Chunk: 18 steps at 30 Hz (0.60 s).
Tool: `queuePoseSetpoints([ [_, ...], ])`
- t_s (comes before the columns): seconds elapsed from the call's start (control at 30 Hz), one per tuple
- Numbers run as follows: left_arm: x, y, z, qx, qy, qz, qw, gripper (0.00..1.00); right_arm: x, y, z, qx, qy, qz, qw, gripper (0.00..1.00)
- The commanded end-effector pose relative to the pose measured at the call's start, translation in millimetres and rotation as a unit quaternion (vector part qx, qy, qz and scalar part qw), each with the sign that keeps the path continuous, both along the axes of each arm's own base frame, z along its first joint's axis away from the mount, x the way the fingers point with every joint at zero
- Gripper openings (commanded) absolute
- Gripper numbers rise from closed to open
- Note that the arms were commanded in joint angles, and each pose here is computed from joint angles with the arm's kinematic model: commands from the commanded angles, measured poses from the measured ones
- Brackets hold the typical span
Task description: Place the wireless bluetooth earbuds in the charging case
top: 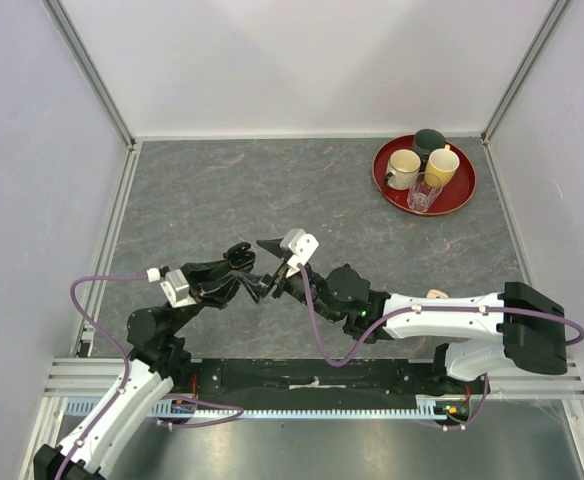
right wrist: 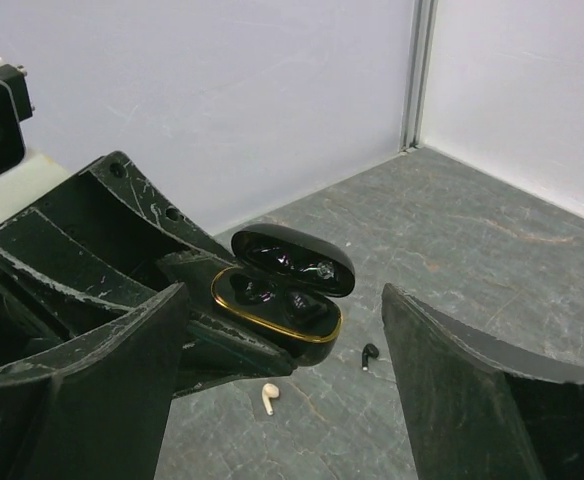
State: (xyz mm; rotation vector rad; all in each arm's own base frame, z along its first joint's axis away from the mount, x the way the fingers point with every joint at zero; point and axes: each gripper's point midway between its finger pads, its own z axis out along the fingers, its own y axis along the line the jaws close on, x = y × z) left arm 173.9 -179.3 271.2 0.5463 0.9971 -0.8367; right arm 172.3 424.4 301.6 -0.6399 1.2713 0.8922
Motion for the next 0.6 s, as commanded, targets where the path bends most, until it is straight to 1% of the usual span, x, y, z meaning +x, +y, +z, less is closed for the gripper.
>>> queuePoseSetpoints([
  [0.0, -7, 2, 15, -0.011, -0.034, -0.002, 0.999, 0.02, 1, -9, 41, 0.059, 0.023, -0.012, 0.998, 0.89],
  [0.17, -7, 2, 15, -0.011, -0.034, -0.002, 0.999, 0.02, 3, -15, 66, 0.091, 0.027, -0.012, 0.995, 0.94],
  [0.33, -7, 2, 15, -0.011, -0.035, -0.003, 0.999, 0.02, 16, -30, 89, 0.129, 0.040, -0.029, 0.990, 0.98],
  [0.57, -8, 2, 16, -0.012, -0.037, -0.004, 0.999, 0.02, 35, -49, 95, 0.135, 0.052, -0.064, 0.987, 0.98],
])
